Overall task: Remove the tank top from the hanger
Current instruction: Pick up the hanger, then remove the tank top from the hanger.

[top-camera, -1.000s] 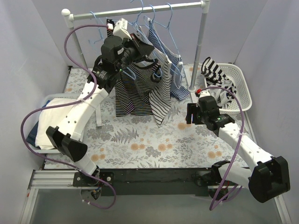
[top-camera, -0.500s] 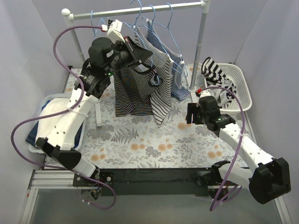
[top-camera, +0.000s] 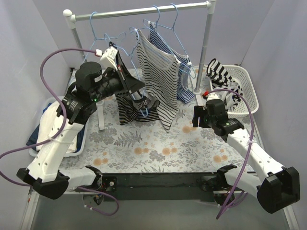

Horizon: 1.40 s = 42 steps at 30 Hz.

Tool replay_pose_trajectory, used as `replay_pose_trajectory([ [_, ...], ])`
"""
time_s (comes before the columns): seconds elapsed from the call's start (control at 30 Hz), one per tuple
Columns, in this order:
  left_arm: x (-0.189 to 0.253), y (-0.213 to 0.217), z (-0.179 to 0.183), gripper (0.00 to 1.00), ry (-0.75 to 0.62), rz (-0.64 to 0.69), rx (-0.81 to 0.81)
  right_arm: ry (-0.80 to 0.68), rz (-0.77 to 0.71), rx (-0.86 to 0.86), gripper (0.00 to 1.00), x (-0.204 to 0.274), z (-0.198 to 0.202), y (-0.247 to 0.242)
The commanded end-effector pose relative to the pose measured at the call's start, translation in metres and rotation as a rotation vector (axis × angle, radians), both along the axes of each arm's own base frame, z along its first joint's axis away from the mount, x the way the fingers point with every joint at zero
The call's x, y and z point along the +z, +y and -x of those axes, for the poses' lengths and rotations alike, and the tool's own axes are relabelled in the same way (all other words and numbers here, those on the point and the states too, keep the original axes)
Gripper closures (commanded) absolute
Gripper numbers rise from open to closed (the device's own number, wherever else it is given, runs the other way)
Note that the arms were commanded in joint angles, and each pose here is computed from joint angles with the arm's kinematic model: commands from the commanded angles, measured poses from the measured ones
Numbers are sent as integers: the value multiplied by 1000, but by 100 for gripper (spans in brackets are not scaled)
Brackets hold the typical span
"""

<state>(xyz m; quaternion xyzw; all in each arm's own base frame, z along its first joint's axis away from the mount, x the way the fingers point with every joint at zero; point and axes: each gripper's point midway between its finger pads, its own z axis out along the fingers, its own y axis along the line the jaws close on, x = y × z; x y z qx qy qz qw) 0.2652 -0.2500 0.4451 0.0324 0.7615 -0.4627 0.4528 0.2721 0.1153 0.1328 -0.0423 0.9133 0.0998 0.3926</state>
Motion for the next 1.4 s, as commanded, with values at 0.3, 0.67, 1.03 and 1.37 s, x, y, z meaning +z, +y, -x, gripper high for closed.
replay_pose_trajectory([
  [0.3,-74,39,75,100,137,-237,-120,-62,-30,44,28,28,-2,8],
  [0.67,-91,20,129,100,173,-184,-451,-78,-61,119,29,30,0,19],
  [1.03,-99,0,158,100,211,-62,-738,-153,-234,352,30,58,13,70],
  [1.37,-122,-21,158,100,285,8,-883,-212,-384,485,29,76,20,134],
])
